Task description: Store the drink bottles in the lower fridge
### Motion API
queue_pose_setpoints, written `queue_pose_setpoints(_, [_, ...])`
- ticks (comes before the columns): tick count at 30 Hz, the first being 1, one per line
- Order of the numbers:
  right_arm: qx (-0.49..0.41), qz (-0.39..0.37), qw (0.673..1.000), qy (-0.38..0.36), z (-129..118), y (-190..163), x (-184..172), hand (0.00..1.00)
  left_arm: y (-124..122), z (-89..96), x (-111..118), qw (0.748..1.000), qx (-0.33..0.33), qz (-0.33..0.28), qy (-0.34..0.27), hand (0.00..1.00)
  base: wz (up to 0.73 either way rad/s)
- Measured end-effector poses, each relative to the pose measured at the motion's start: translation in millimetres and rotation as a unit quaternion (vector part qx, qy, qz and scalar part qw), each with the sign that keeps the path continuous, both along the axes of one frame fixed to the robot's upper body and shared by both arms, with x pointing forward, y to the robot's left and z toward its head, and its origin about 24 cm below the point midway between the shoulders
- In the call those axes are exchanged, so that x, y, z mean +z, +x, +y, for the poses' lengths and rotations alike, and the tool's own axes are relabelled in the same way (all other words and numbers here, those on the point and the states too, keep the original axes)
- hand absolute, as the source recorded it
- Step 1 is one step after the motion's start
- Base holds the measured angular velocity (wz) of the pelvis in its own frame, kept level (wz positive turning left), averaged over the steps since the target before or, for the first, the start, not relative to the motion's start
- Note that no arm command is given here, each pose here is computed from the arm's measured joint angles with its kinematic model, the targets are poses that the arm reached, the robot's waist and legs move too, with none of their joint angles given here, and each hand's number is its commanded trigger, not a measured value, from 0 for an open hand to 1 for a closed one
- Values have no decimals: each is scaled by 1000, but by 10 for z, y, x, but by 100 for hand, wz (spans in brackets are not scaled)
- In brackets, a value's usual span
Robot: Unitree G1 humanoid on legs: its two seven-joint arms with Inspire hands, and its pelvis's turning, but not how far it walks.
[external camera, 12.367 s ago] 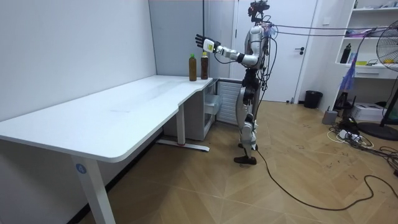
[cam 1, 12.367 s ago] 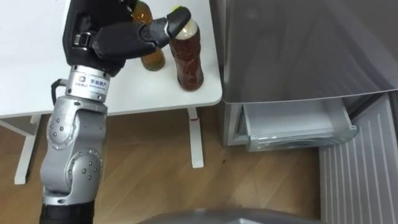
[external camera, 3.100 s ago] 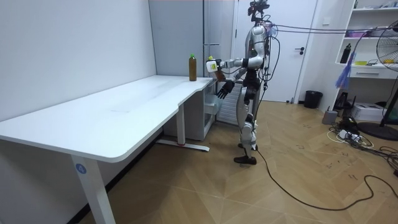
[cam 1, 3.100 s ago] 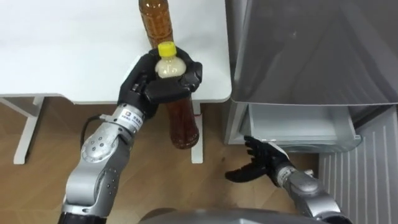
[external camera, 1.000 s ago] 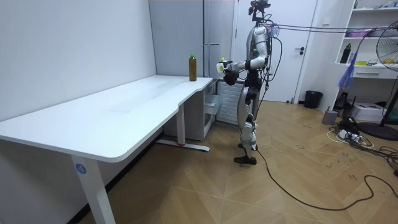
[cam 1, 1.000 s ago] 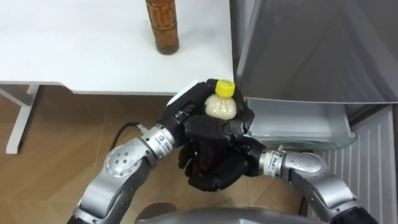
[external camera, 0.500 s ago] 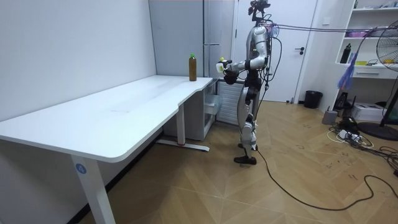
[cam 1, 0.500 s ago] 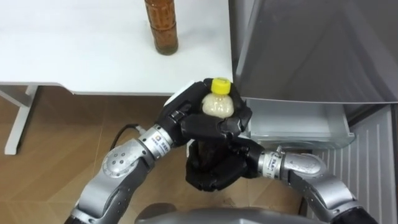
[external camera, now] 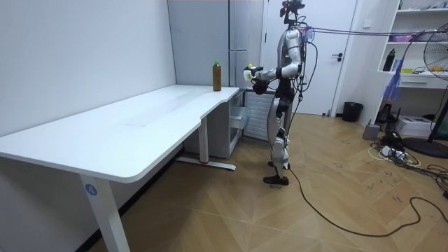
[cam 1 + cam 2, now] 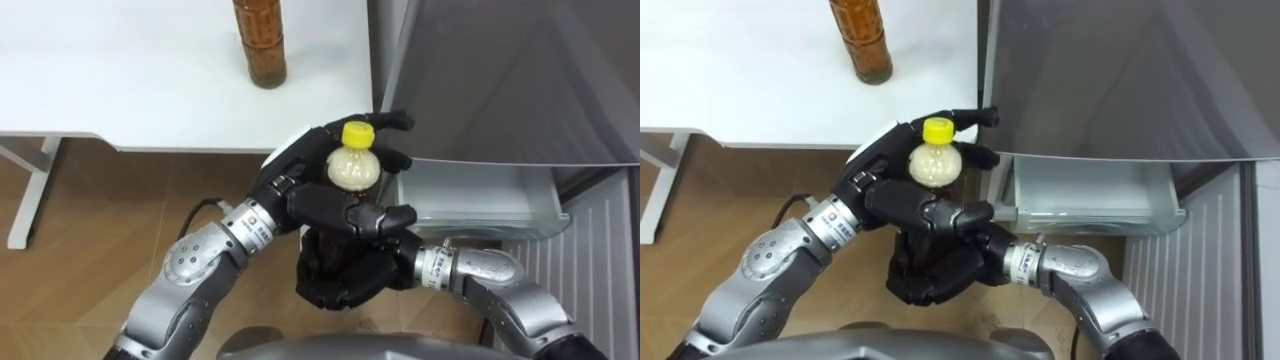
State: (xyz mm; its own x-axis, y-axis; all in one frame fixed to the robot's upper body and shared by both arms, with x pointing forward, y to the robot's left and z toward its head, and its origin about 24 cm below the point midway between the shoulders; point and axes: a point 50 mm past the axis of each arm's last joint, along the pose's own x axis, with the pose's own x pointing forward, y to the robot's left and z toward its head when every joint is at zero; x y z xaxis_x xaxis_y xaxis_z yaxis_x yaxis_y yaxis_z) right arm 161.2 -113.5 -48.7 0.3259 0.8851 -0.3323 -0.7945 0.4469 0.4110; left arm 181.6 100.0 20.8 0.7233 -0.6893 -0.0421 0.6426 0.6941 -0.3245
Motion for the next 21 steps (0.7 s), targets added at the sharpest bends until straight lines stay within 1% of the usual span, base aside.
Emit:
queue_pose_setpoints(16, [-4,3,1000,9,-1,1,6,100,47,-1,54,1000,6,-12,1,0,0])
queue_pose_setpoints(21, [-8,-7,1000,21,-8,16,43,100,61,-7,169,999,9,-35,-7,0,3])
